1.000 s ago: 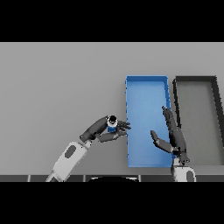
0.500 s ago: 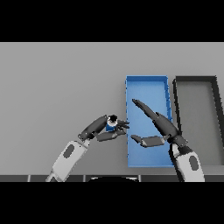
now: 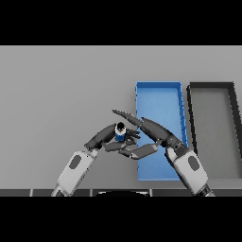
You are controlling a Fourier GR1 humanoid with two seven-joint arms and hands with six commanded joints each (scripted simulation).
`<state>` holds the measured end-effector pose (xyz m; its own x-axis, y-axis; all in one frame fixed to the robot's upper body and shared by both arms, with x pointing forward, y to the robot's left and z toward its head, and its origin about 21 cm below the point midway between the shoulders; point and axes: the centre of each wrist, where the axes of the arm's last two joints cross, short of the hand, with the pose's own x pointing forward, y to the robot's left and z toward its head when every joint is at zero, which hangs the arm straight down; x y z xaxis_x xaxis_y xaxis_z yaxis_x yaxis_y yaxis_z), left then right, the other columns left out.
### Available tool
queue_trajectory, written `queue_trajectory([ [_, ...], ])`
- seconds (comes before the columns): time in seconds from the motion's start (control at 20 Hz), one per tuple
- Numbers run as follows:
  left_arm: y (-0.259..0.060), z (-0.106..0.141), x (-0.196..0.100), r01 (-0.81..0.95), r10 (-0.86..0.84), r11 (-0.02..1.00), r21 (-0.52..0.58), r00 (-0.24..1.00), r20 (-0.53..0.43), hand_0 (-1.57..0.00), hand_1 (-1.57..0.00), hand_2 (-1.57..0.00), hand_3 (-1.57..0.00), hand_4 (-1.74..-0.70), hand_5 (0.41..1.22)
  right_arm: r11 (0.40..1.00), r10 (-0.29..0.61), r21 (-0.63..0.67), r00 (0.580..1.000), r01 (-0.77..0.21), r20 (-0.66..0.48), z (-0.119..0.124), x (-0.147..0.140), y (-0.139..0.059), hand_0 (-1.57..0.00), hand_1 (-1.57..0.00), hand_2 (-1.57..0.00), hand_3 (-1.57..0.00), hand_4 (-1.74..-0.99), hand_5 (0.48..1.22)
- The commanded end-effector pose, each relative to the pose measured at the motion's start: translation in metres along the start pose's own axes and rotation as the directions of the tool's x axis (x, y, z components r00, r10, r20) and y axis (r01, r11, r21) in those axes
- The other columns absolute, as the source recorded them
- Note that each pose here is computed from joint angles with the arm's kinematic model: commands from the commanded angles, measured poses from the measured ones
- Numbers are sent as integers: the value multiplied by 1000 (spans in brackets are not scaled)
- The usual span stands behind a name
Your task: Pick up the blue pipe and place it into the blue bin.
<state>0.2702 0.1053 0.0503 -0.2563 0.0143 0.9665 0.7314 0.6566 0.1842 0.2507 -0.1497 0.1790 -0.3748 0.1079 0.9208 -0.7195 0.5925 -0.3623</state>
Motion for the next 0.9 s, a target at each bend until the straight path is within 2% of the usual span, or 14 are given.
queue_trajectory([
  [0.0, 1, 1, -1, -14, 14, 1000, -4, 1000, -6, -1571, -1571, -1571, -1571, -1469, 1221, 1000, 8, 11, 1000, -8, -6, -6, 2, -3, -7, -16, -66, 1, -1223, 540],
  [0.15, -1, -2, -2, 7, -7, 1000, 5, 1000, -25, -1571, -1571, -1571, -1571, -1469, 1221, 998, 20, 52, 1000, -19, -17, -21, 4, -3, -23, -32, -83, 1, -1186, 521],
  [0.25, 0, -1, -1, 22, -21, 1000, 10, 1000, -14, -1571, -1571, -1571, -1571, -1467, 1221, 998, 25, 66, 999, -23, -31, -31, 3, -7, -34, -55, -110, -7, -1192, 507],
  [0.3, 1, -2, -1, 24, -24, 1000, 13, 999, -41, -1571, -1571, -1571, -1571, -1465, 1221, 996, 36, 82, 999, -33, -39, -40, 5, -8, -69, -108, -166, -44, -1204, 497],
  [0.35, 3, -1, -2, 30, -30, 999, 14, 998, -52, -1571, -1571, -1571, -1571, -1462, 1221, 994, 38, 99, 999, -34, -35, -43, 3, -5, -168, -218, -261, -128, -1233, 487],
  [0.4, 3, -1, -3, 17, -16, 1000, 15, 999, -37, -1571, -1571, -1571, -1571, -1517, 1221, 993, 40, 113, 999, -36, -36, -44, 1, -6, -323, -362, -377, -242, -1278, 485],
  [0.55, 0, -1, 0, 40, -39, 999, 5, 995, -87, -1571, -1571, -1571, -1571, -1622, 1221, 991, 29, 129, 1000, -28, -7, -51, 0, -4, -876, -877, -910, -762, -1467, 518],
  [0.7, -1, 0, -1, -11, 11, 1000, 14, 998, -54, -1571, -1571, -1571, -1523, -1677, 1221, 990, -23, 141, 1000, 24, -8, -56, 1, 4, -1215, -1215, -1233, -1021, -1581, 650],
  [0.75, -2, 0, -1, -31, 32, 999, 12, 999, -31, -1571, -1571, -1571, -1532, -1690, 1221, 989, -48, 140, 999, 46, 12, -57, -2, 9, -1286, -1287, -1300, -1102, -1606, 765],
  [0.85, 0, -2, 0, -34, 35, 999, 12, 999, -19, -1571, -1571, -1571, -1490, -1707, 1221, 989, -47, 143, 999, 45, 16, -57, -3, 7, -1389, -1389, -1398, -1250, -1648, 929],
])
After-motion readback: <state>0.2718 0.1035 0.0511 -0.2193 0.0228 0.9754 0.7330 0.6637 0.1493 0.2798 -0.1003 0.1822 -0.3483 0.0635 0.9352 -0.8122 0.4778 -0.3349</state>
